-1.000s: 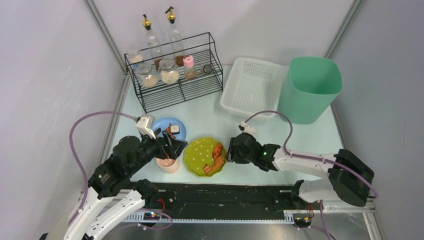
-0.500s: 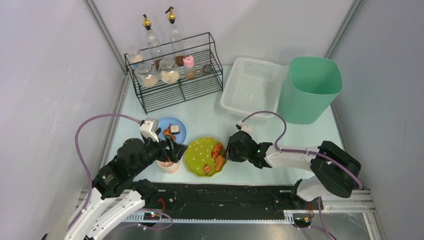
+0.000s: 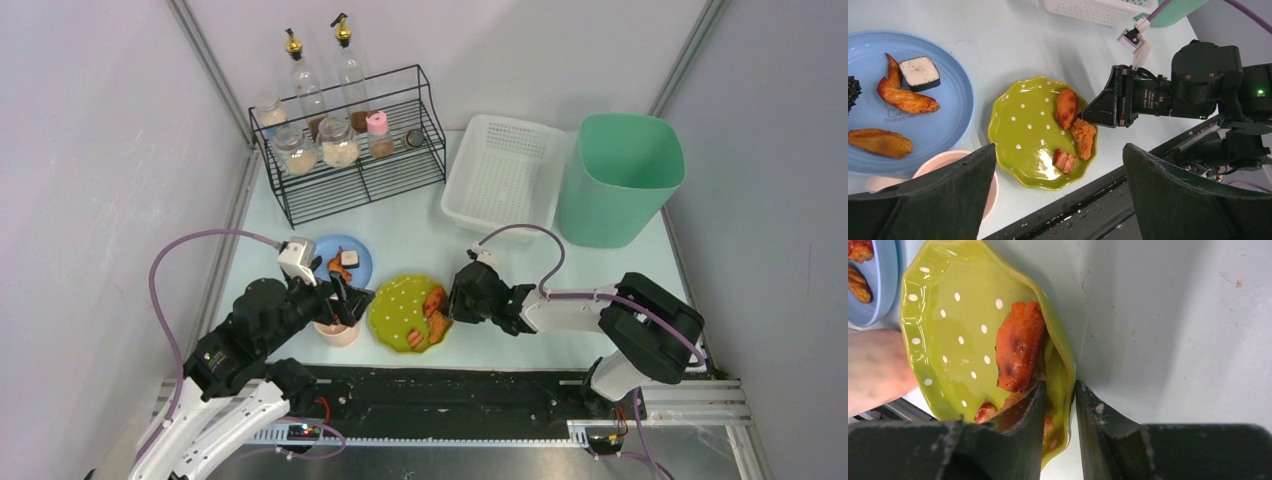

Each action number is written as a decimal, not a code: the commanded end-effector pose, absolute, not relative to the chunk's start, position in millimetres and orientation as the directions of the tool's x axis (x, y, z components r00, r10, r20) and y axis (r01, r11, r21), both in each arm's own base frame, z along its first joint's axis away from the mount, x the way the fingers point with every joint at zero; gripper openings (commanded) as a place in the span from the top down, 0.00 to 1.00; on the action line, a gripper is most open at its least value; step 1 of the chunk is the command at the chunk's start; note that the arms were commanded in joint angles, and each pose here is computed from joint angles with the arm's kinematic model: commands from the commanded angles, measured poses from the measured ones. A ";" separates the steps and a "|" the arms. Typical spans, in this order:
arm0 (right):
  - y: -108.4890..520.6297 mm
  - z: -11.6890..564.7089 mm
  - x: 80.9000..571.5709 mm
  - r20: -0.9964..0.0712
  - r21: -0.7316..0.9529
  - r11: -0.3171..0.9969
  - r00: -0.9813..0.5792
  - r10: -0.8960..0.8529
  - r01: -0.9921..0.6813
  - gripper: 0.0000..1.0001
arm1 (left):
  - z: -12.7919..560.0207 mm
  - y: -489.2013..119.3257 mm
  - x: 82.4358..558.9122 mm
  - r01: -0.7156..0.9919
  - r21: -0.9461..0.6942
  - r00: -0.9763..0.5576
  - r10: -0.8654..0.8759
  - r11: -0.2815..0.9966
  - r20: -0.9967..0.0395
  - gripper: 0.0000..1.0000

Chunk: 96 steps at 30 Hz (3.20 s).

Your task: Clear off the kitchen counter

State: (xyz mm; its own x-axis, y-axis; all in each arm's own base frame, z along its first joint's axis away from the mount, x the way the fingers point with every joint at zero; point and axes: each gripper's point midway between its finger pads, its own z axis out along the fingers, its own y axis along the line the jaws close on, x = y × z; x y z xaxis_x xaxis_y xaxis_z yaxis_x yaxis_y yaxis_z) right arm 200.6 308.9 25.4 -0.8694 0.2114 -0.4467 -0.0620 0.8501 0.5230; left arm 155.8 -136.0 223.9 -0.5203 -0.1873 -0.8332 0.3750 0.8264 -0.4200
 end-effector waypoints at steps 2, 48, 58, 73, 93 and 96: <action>315.3 16.9 202.1 -0.429 0.539 0.841 -0.876 0.220 -0.053 0.71 | 227.1 -139.4 157.5 0.402 -0.411 -0.501 -0.180 0.818 -0.847 0.00; 195.2 270.8 273.9 -0.691 0.595 0.799 -0.565 0.452 -0.089 1.00 | 236.3 -133.3 152.8 0.407 -0.428 -0.462 -0.223 0.807 -0.859 0.00; 144.4 322.4 311.0 -0.705 0.617 0.787 -0.445 0.552 -0.001 1.00 | 236.4 -133.7 152.4 0.409 -0.431 -0.463 -0.224 0.805 -0.858 0.00; 56.2 387.5 355.5 -0.699 0.667 0.731 -0.218 0.681 0.144 1.00 | 234.7 -134.7 152.9 0.408 -0.429 -0.470 -0.217 0.806 -0.856 0.00; -77.7 435.9 369.9 -0.727 0.649 0.634 0.098 0.680 0.420 1.00 | 236.8 -135.3 150.0 0.421 -0.435 -0.466 -0.222 0.796 -0.856 0.00; -93.4 441.6 367.3 -0.741 0.636 0.625 0.130 0.659 0.453 1.00 | 237.4 -135.7 149.6 0.425 -0.435 -0.465 -0.221 0.794 -0.857 0.00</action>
